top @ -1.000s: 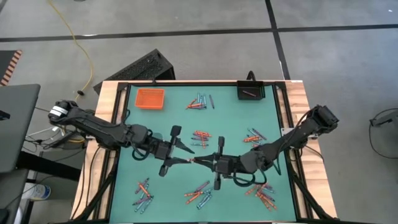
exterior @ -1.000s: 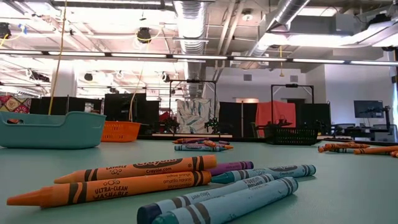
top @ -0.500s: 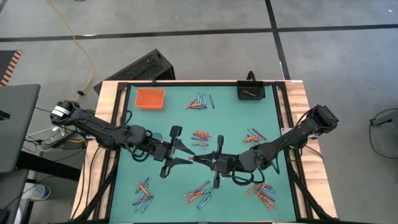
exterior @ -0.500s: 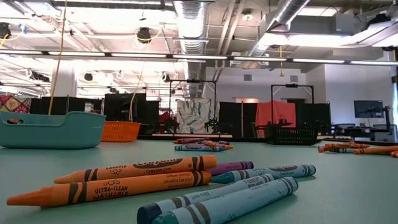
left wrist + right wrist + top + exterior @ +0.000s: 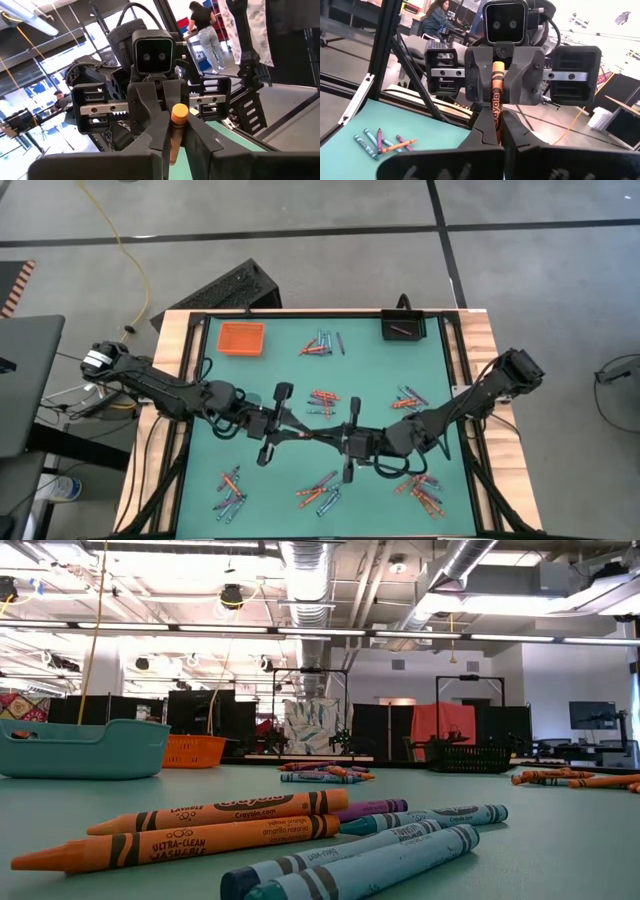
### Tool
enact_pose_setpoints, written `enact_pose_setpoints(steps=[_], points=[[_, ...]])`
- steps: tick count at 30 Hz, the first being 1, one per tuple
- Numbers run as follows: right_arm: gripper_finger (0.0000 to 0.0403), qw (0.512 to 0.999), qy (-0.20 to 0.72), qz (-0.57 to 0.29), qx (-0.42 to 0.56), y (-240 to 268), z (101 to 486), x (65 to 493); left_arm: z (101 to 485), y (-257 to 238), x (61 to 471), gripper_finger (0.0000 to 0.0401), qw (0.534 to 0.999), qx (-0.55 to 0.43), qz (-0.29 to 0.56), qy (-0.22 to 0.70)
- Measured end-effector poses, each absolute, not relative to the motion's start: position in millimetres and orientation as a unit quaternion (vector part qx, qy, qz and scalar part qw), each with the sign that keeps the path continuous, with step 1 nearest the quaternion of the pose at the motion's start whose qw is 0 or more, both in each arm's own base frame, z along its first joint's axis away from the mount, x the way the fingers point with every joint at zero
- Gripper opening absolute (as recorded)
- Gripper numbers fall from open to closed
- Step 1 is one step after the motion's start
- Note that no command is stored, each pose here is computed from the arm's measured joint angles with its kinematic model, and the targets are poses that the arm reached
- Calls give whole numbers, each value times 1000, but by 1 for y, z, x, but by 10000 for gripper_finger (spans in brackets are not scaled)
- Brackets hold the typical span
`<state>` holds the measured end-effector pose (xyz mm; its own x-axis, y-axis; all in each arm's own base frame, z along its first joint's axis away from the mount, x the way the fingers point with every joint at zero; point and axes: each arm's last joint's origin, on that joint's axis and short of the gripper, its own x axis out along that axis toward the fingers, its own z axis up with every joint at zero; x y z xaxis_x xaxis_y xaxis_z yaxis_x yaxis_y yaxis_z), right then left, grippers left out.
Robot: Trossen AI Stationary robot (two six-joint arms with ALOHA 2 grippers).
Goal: Sort crayons
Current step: Put the orange crayon into the top orange basket
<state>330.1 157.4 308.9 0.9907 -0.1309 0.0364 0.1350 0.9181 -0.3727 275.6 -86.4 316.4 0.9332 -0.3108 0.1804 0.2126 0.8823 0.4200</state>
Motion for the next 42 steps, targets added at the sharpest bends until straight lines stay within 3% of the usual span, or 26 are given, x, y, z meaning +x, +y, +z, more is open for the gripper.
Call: enact_pose_setpoints(steps=[8, 12, 19, 23, 26, 36, 42], points=[[15, 981, 8, -65, -180, 157, 306, 330, 315, -85, 276, 6, 960, 194, -161, -121], [43, 982, 26, -68, -172, 154, 302, 332, 313, -80, 278, 5, 961, 188, -170, -111], [159, 971, 85, -129, -182, 144, 291, 333, 306, -69, 279, 5, 967, 186, -164, -61], [237, 955, 127, -192, -186, 137, 282, 331, 300, -55, 276, 5, 972, 203, -120, 11], [271, 942, 156, -230, -185, 134, 274, 328, 294, -40, 270, 5, 970, 217, -72, 77], [281, 913, 248, -293, -136, 124, 246, 309, 283, 35, 235, 5, 902, 265, 170, 294], [281, 908, 265, -307, -104, 122, 240, 303, 264, 93, 216, 5, 850, 225, 245, 408]])
